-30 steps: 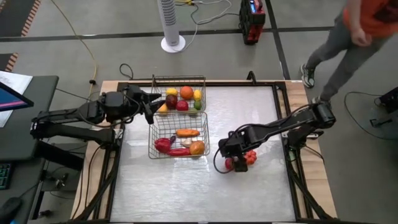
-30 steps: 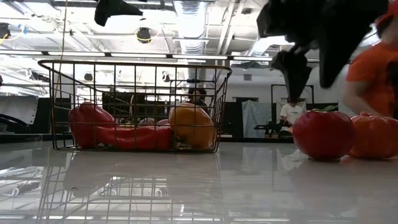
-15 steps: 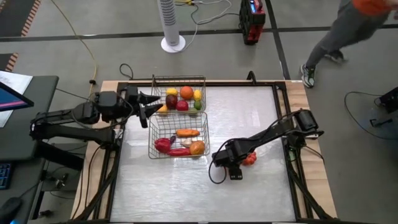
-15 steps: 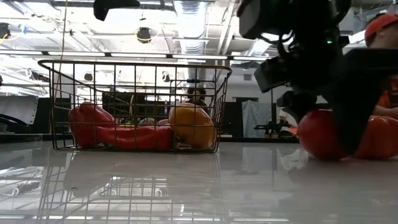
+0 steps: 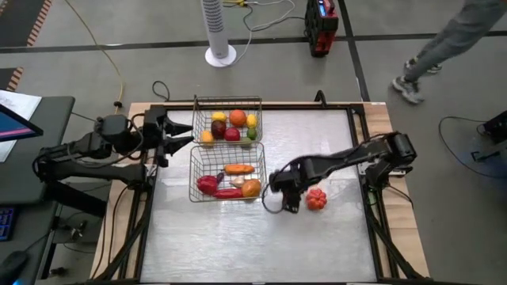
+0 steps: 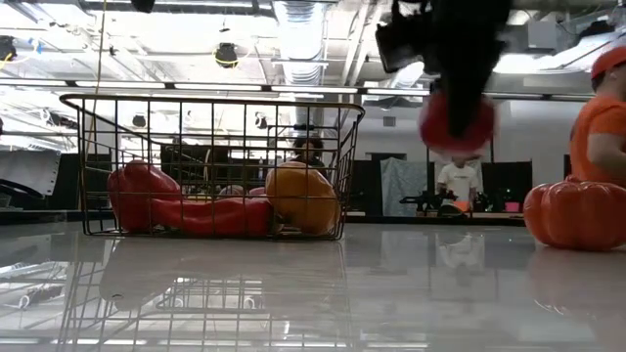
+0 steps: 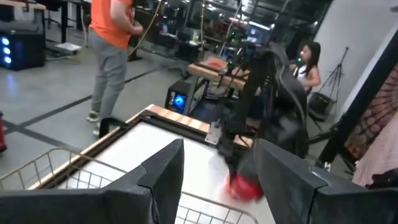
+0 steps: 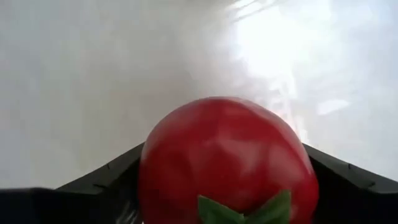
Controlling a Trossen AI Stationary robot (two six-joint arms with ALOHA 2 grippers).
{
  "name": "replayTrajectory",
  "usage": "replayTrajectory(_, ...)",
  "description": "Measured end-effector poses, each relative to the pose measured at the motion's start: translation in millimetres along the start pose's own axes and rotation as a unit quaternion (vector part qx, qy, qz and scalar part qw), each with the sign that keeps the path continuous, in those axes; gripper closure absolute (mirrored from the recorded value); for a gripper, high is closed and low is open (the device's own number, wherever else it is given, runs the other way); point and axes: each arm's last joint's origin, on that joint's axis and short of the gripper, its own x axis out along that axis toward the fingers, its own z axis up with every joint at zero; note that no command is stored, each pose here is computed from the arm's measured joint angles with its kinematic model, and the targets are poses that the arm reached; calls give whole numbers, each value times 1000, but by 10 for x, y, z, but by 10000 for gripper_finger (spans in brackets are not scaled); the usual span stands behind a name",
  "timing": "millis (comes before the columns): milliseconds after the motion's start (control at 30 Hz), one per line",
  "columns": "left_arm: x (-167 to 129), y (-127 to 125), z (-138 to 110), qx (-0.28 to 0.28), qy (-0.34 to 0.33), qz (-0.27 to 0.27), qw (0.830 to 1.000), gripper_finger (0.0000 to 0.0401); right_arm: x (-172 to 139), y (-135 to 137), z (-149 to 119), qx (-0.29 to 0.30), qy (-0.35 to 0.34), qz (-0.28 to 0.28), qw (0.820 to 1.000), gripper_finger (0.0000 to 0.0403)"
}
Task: Sort produce into baskets
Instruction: Put the red tomato into the top mesh basket
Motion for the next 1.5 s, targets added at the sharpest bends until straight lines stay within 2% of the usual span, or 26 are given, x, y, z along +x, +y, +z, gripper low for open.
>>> replayTrajectory(133, 20, 4, -17, 22, 9, 3, 1000, 218, -222, -280, 129, 76, -46, -34, 996, 56)
replayTrajectory(267, 28, 6, -30, 24, 16, 4, 1000, 218, -368, -550, 346, 162, -98, -14, 982, 52)
replayTrajectory(333, 27, 6, -30, 22, 15, 4, 1000, 218, -444, -650, 465, 184, -131, 3, 974, 47)
replayTrajectory(467, -13, 7, -19, 2, 10, 2, 1000, 218, -561, -752, 649, 167, -192, 24, 967, 45)
replayTrajectory(600, -81, 11, -16, -14, 9, 0, 1000, 218, -620, -806, 710, 155, -216, 25, 964, 51)
replayTrajectory(733, -107, 27, -22, -17, 7, 21, 1000, 218, -646, -845, 771, 159, -242, 36, 956, 51)
replayTrajectory(867, -104, 43, -3, -15, -11, 53, 998, 218, -678, -855, 966, 159, -322, 62, 931, 45)
replayTrajectory(1000, -105, 47, 26, -32, -31, 68, 997, 218, -558, -934, 1228, 173, -392, 60, 902, 47)
replayTrajectory(1133, -106, 47, 30, -56, -35, 69, 995, 218, -279, -1134, 1432, 142, -409, 21, 901, 49)
replayTrajectory(1267, -106, 46, 26, -84, -35, 68, 994, 218, -131, -1423, 1513, 188, -399, 9, 897, 46)
replayTrajectory(1500, -106, 46, 27, -98, -36, 66, 992, 218, -183, -1895, 1477, 223, -371, 60, 900, 18)
